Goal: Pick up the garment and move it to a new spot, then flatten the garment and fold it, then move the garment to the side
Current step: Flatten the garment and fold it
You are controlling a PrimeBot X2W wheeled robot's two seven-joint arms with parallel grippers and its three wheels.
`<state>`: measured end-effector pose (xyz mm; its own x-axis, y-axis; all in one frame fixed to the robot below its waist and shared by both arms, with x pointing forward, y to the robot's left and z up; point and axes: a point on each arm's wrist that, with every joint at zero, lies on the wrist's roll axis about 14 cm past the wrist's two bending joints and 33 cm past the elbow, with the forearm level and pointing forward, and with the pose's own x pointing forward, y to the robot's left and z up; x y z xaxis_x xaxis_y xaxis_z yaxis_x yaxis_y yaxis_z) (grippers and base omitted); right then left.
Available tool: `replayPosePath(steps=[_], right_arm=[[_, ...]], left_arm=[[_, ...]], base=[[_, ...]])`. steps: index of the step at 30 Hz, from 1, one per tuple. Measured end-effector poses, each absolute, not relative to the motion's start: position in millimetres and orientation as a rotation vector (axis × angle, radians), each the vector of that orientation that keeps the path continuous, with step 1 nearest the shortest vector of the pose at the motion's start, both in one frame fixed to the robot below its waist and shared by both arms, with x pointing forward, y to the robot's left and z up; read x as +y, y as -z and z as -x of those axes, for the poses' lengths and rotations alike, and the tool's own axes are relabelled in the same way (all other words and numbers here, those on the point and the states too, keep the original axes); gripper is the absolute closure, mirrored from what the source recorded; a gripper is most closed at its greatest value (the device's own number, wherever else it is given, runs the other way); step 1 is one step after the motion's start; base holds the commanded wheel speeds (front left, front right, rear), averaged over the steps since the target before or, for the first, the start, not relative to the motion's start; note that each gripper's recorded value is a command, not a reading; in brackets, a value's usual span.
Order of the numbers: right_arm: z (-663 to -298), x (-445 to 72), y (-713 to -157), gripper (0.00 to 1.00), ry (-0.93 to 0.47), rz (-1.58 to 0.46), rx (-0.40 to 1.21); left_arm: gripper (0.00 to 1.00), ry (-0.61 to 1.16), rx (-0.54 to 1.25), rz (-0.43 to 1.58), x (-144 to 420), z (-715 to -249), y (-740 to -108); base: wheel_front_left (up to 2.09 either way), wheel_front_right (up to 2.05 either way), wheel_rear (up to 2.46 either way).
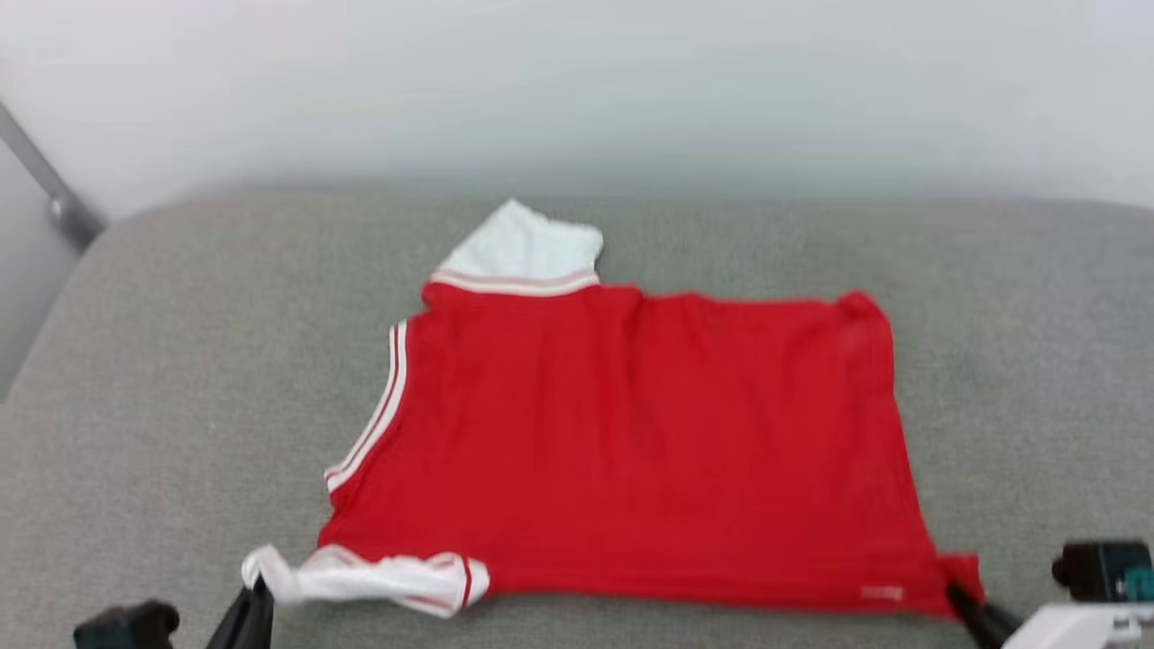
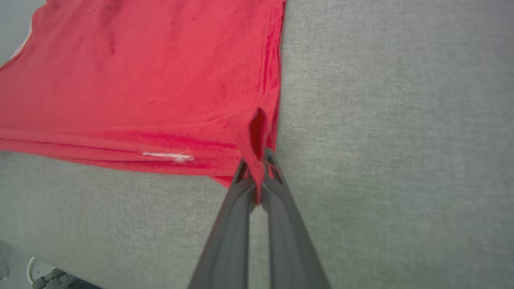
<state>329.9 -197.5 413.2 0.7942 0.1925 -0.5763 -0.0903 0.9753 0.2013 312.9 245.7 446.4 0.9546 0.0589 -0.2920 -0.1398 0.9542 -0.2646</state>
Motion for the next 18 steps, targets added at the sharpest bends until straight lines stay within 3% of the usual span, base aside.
replayPosePath(steps=[5,9,18], right_arm=[[-293,-192,-417,1.00,-0.126,-0.198,0.679],[-289,-192,-422,1.00,-0.116,-0.205,0.687],[-336,-180,-423,1.00,-0.159,-0.174,0.695]], left_arm=[[1.00,-0.120,0.314,0.301,245,-284,-457],[1.00,-0.087,0.317,0.293,238,-284,-467],[1.00,0.037,0.312,0.267,218,-343,-476]], base=[[0.00,0.00,0.00],[0.00,0.00,0.00],[0.00,0.00,0.00]])
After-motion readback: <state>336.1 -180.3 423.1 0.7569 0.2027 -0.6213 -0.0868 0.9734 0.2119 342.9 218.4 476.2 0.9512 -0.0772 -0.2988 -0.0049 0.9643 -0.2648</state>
